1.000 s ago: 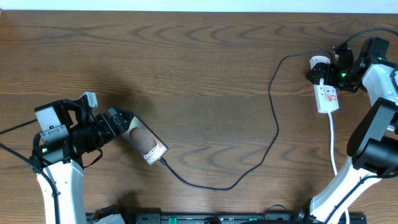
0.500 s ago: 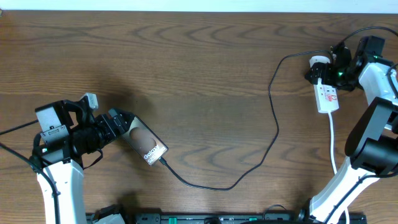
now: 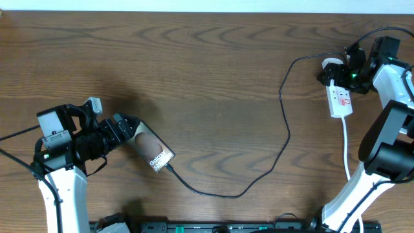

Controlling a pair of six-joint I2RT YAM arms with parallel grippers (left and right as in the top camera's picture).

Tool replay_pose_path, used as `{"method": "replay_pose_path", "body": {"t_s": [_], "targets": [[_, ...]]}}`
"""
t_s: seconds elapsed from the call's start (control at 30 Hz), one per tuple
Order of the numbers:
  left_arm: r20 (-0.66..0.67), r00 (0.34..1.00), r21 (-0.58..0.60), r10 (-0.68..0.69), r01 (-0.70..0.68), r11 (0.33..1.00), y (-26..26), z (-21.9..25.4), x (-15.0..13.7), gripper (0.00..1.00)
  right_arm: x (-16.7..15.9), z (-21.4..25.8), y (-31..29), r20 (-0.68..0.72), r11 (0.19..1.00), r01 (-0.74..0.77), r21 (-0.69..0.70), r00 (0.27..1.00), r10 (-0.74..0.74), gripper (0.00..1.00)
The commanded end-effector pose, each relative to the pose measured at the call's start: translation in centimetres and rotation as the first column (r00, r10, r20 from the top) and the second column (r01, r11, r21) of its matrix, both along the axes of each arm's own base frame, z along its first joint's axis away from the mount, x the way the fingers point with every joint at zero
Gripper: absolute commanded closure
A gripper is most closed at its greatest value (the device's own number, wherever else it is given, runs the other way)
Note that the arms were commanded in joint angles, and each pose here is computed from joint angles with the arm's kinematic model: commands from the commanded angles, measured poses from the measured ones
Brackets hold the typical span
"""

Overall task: Plug charger to phone and switch on socket
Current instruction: 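Lift the right gripper up off the power strip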

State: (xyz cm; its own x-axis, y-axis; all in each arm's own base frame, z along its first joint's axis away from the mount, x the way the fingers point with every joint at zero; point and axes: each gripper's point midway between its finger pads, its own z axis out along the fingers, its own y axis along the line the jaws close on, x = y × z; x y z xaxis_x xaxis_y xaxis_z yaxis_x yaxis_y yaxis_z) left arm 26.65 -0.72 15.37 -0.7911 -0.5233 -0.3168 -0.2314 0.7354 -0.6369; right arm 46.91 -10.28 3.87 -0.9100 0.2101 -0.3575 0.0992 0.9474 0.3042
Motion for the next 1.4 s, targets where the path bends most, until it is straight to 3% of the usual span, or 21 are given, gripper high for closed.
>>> {"method": "replay_pose_path", "body": {"t_s": [0.0, 0.23, 0.47, 0.63, 0.97, 1.37], "targets": [[0.029, 1.0, -0.002, -0.01, 0.01, 1.0, -0.1, 1.1, 0.3, 0.13, -1.3, -3.3, 6.5, -0.095, 0.974, -0.045, 0.223, 0.993, 0.067, 0.01], [0.028, 1.0, 0.001, -0.007, 0.007, 1.0, 0.0, 1.0, 0.3, 0.13, -0.8, -0.8, 2.9, -0.072, 0.982, 0.067, 0.176, 0.996, -0.055, 0.01], [0.027, 1.0, 0.001, -0.007, 0.007, 1.0, -0.1, 1.0, 0.3, 0.13, -2.1, 6.5, -1.3, 0.025, 0.988, 0.151, 0.042, 0.988, -0.152, 0.01], [0.024, 1.0, 0.007, -0.004, 0.004, 1.0, 0.0, 0.9, 0.3, 0.13, -4.9, 12.8, -1.7, 0.083, 0.981, 0.188, -0.052, 0.979, -0.184, 0.01], [0.016, 1.0, 0.028, 0.008, -0.008, 1.0, 0.4, 0.7, 0.3, 0.13, -11.4, 20.6, 0.0, 0.129, 0.954, 0.293, -0.067, 0.95, -0.283, 0.01], [0.016, 1.0, 0.028, 0.008, -0.008, 1.0, 0.4, 0.7, 0.3, 0.13, -12.9, 21.9, 0.5, 0.142, 0.953, 0.294, -0.069, 0.949, -0.282, 0.01]]}}
